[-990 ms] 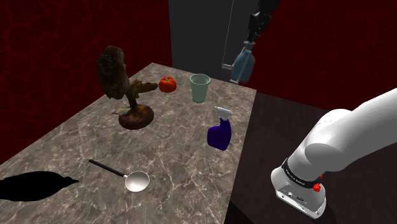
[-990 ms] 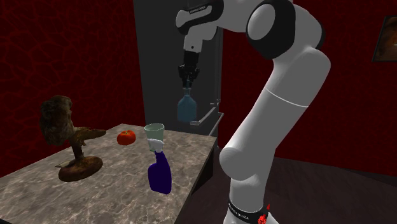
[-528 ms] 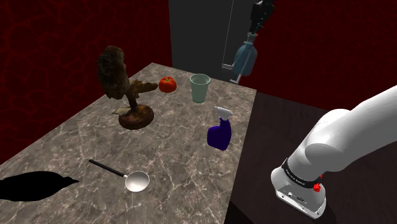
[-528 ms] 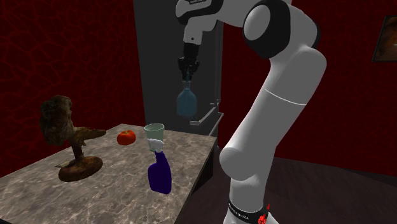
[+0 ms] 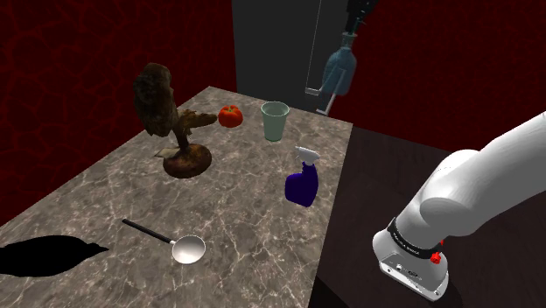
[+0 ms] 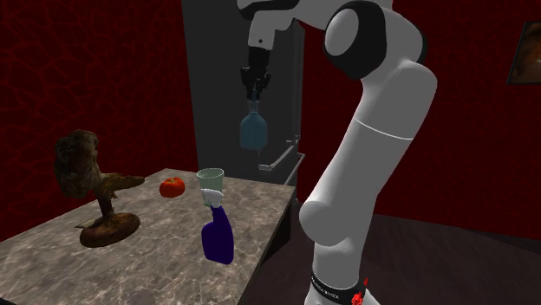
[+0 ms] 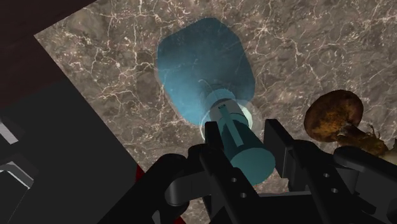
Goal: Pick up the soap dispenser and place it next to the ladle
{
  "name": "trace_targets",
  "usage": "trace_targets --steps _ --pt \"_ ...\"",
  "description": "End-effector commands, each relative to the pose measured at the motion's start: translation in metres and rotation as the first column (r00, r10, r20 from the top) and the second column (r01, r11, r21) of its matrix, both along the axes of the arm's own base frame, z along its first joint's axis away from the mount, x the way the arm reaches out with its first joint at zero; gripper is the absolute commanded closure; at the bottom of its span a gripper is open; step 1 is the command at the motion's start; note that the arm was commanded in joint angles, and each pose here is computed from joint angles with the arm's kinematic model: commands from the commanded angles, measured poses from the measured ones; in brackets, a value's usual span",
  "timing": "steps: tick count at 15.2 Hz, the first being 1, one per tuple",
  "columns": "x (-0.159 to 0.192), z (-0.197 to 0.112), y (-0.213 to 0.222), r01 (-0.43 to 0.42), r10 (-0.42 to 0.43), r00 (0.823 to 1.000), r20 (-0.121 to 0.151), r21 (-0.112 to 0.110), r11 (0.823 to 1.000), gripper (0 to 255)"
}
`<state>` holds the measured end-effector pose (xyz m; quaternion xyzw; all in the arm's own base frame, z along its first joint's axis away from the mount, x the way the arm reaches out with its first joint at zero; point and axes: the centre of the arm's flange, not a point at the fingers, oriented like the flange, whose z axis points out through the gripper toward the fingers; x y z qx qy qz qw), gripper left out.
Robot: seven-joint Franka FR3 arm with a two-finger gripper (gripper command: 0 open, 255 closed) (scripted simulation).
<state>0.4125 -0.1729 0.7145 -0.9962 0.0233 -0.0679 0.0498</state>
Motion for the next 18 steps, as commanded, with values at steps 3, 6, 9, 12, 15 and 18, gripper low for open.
trace_targets --steps 3,6,9,12,15,18 --pt "0.012 -0.014 0.042 0.0 0.0 1.0 0.0 0.0 1.0 255" --pt "0.023 -0.027 0.078 0.0 0.0 1.0 0.0 0.0 1.0 255" --pt "0.034 -0.04 0.114 0.0 0.0 1.0 0.0 0.0 1.0 255" --pt "0.044 -0.053 0.149 0.0 0.0 1.0 0.0 0.0 1.0 255" --pt "0.055 -0.066 0.185 0.0 0.0 1.0 0.0 0.0 1.0 255" --pt "0.066 -0.079 0.221 0.0 0.0 1.0 0.0 0.0 1.0 255"
